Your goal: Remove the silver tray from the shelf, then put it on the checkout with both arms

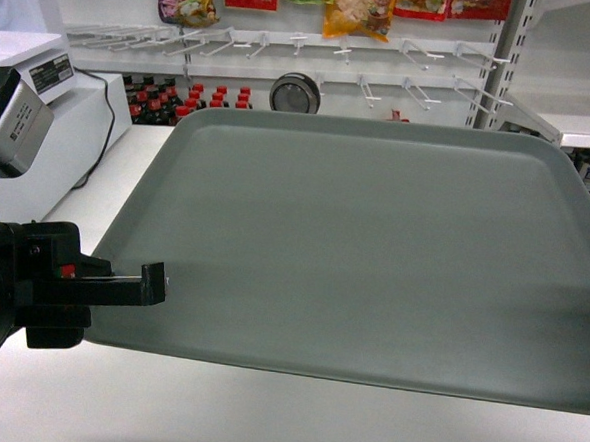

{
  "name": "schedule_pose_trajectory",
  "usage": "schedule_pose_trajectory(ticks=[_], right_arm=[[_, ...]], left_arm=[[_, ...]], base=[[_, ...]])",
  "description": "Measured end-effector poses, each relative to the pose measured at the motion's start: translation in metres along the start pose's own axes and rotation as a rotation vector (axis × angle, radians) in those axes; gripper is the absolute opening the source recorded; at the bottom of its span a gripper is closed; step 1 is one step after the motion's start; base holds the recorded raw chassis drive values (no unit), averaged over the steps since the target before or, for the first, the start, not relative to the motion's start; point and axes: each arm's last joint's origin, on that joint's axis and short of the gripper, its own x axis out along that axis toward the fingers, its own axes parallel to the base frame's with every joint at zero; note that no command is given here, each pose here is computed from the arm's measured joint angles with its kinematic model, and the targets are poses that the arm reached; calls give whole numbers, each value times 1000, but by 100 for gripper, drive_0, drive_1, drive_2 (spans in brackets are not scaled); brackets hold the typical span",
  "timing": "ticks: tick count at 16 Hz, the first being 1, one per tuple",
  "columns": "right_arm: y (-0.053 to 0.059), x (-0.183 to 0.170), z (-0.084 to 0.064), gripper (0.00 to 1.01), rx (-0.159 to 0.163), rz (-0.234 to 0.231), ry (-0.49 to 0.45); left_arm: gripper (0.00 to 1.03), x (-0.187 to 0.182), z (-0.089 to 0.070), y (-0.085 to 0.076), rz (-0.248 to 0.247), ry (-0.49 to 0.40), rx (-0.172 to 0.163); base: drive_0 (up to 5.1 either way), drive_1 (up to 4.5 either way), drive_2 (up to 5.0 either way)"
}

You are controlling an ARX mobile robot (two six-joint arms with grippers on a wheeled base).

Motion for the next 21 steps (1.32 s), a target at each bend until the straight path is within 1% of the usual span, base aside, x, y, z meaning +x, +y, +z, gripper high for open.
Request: schedule_pose_trajectory(ticks=[4, 5, 7, 8, 9, 10, 11, 12, 13, 14, 15, 16, 17, 18, 19, 20, 21], right_arm=[[0, 0, 0, 3, 0, 1, 0], [0, 0, 1, 3, -1, 1, -10], [0, 0, 0, 3, 1, 0, 2], [0, 0, 2, 3, -1, 9, -7], [1, 7, 2, 3, -33, 103, 43], [0, 19, 5, 3, -59, 155, 67], [0, 45, 13, 3, -85, 197, 91], [1, 71, 23, 3, -96, 211, 92], [2, 87, 28, 3, -98, 216, 93], [4, 109, 33, 3, -100, 222, 105], [5, 127, 33, 3, -96, 208, 136], [6, 147, 27, 3, -95, 181, 179], [7, 162, 21, 3, -103, 157, 218], [9, 173, 17, 3, -120, 142, 254], [12, 185, 9, 3, -150, 118, 288], [15, 189, 5, 3, -182, 85, 307], [16, 189, 5, 3, -194, 69, 307]], left_arm=[[2, 0, 0, 0, 0, -1, 0], [2, 0, 1, 0, -3, -9, -3], [2, 1, 0, 0, -2, 3, -1], [3, 2, 2, -6, 111, 91, -10], [4, 10, 8, -6, 241, 156, -53], [4, 16, 7, -1, 261, 164, -95], [4, 29, 8, 11, 251, 165, -154], [4, 47, 15, 21, 224, 147, -195], [4, 62, 21, 28, 207, 130, -206], [4, 76, 23, 32, 188, 129, -207], [3, 89, 23, 35, 168, 141, -196], [3, 109, 20, 37, 163, 180, -183], [3, 123, 14, 39, 167, 216, -186], [3, 131, 7, 41, 185, 260, -181], [3, 142, -3, 41, 205, 310, -179], [3, 146, -8, 36, 206, 330, -168], [3, 147, -8, 33, 203, 328, -163]], base=[[-16, 417, -448], [0, 0, 0], [0, 0, 0], [0, 0, 0], [0, 0, 0], [0, 0, 0], [0, 0, 0], [0, 0, 0], [0, 0, 0], [0, 0, 0], [0, 0, 0], [0, 0, 0], [0, 0, 0], [0, 0, 0], [0, 0, 0], [0, 0, 0], [0, 0, 0]])
